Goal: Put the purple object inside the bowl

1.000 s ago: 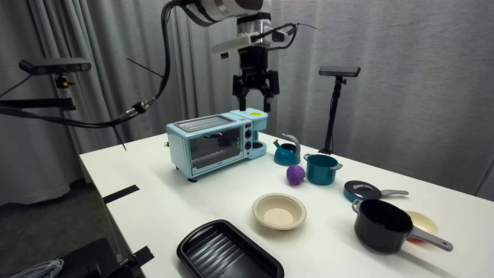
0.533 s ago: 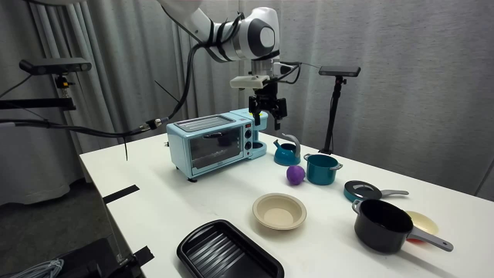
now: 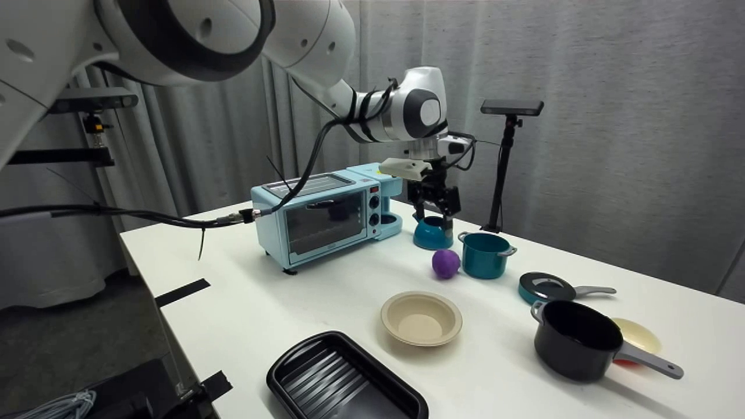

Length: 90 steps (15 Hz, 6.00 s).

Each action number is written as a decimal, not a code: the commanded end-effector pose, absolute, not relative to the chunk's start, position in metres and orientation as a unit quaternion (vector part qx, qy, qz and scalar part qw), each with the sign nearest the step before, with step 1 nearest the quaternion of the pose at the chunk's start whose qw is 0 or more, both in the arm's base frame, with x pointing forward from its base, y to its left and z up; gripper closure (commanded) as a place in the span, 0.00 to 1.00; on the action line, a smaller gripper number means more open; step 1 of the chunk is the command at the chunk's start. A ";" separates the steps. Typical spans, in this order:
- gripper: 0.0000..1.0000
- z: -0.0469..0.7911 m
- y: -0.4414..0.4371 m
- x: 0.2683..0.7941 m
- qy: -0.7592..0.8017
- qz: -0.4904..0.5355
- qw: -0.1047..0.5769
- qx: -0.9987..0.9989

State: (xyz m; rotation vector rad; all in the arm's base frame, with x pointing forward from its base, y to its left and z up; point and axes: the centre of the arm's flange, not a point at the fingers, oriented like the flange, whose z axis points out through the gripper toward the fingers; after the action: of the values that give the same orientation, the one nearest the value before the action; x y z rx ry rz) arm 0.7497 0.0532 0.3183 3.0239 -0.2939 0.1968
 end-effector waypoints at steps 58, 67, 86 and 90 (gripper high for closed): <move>0.94 0.251 -0.015 0.619 -0.197 -0.125 0.065 0.970; 0.94 0.225 -0.047 0.613 -0.252 -0.143 0.083 0.954; 0.00 0.305 -0.064 0.628 -0.286 -0.038 0.053 0.956; 0.00 0.306 -0.062 0.637 -0.279 -0.039 0.057 0.958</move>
State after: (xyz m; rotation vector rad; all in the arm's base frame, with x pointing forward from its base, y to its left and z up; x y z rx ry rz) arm 0.6366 -0.0621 0.3066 2.9041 -0.8473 -0.1193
